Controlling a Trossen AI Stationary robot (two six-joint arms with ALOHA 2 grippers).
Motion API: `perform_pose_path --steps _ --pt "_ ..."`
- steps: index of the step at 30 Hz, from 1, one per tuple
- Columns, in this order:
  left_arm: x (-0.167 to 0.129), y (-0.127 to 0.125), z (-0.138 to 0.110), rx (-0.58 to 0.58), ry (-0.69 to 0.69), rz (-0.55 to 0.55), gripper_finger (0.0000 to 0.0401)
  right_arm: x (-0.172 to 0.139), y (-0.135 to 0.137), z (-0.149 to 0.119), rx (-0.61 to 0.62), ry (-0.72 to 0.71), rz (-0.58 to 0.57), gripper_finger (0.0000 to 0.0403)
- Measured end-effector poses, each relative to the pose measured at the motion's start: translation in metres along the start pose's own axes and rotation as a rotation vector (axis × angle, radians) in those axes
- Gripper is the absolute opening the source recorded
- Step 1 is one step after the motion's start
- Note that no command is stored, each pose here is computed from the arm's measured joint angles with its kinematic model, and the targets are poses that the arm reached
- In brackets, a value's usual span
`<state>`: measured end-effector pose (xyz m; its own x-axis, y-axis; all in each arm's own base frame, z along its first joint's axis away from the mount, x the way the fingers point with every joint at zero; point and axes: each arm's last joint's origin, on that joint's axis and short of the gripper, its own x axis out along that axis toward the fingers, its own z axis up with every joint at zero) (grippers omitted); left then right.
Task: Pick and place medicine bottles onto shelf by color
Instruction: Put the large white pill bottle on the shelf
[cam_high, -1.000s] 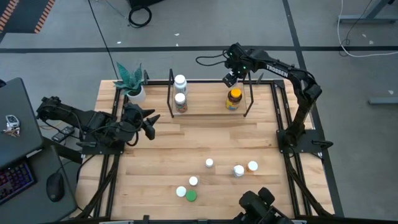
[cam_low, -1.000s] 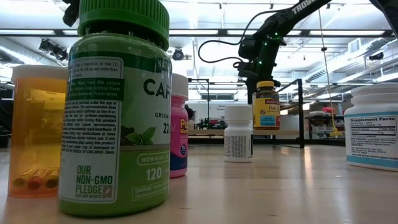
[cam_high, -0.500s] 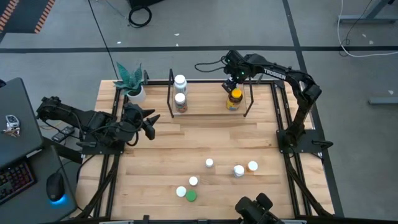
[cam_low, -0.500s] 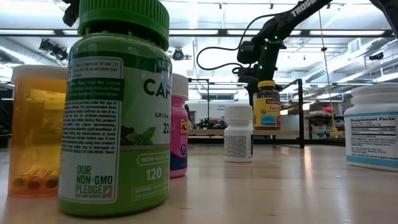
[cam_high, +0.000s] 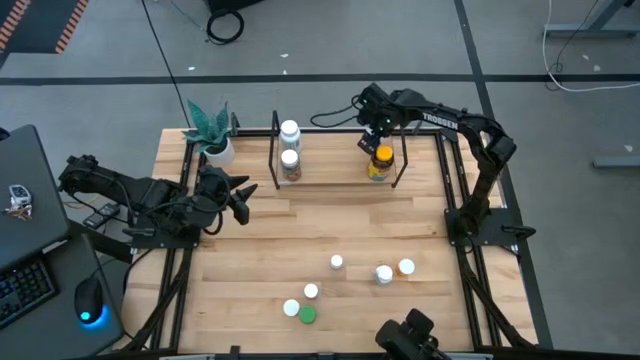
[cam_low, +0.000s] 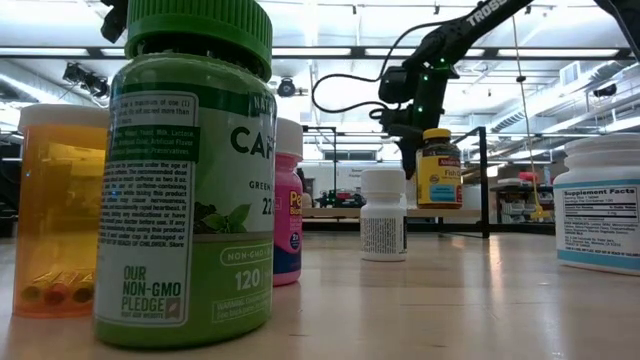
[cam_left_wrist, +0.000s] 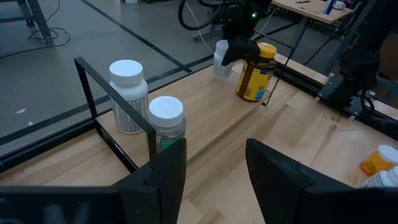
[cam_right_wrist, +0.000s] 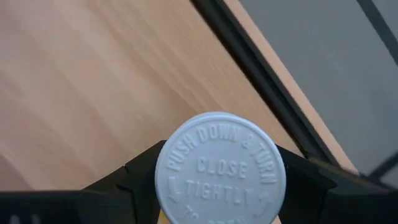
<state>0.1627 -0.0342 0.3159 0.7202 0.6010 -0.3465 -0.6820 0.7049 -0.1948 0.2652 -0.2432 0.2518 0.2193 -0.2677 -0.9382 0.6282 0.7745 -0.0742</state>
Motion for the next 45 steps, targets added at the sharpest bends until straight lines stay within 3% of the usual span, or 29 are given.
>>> perform_pose_path --steps 5,15,19,26,33,45 --pt "0.0 0.0 0.0 -0.001 0.0 0.0 0.0174 -0.003 0.001 0.007 -0.043 -0.06 0.054 0.0244" --pt "0.0 0.0 0.0 0.001 0.0 0.0 0.0173 -0.001 -0.005 0.011 -0.089 -0.121 0.052 0.0244" --pt "0.0 0.0 0.0 0.0 0.0 0.0 0.0174 0.009 -0.007 0.004 -0.095 -0.091 0.056 0.0244" --pt "0.0 0.0 0.0 0.0 0.0 0.0 0.0174 0.013 -0.006 0.001 -0.211 -0.08 0.055 0.0245" --pt "0.0 0.0 0.0 0.001 0.0 0.0 0.0174 0.013 -0.007 0.001 -0.214 -0.082 0.053 0.0246" --pt "0.0 0.0 0.0 0.001 0.0 0.0 0.0174 0.013 -0.007 0.0 -0.206 -0.082 0.074 0.0316"
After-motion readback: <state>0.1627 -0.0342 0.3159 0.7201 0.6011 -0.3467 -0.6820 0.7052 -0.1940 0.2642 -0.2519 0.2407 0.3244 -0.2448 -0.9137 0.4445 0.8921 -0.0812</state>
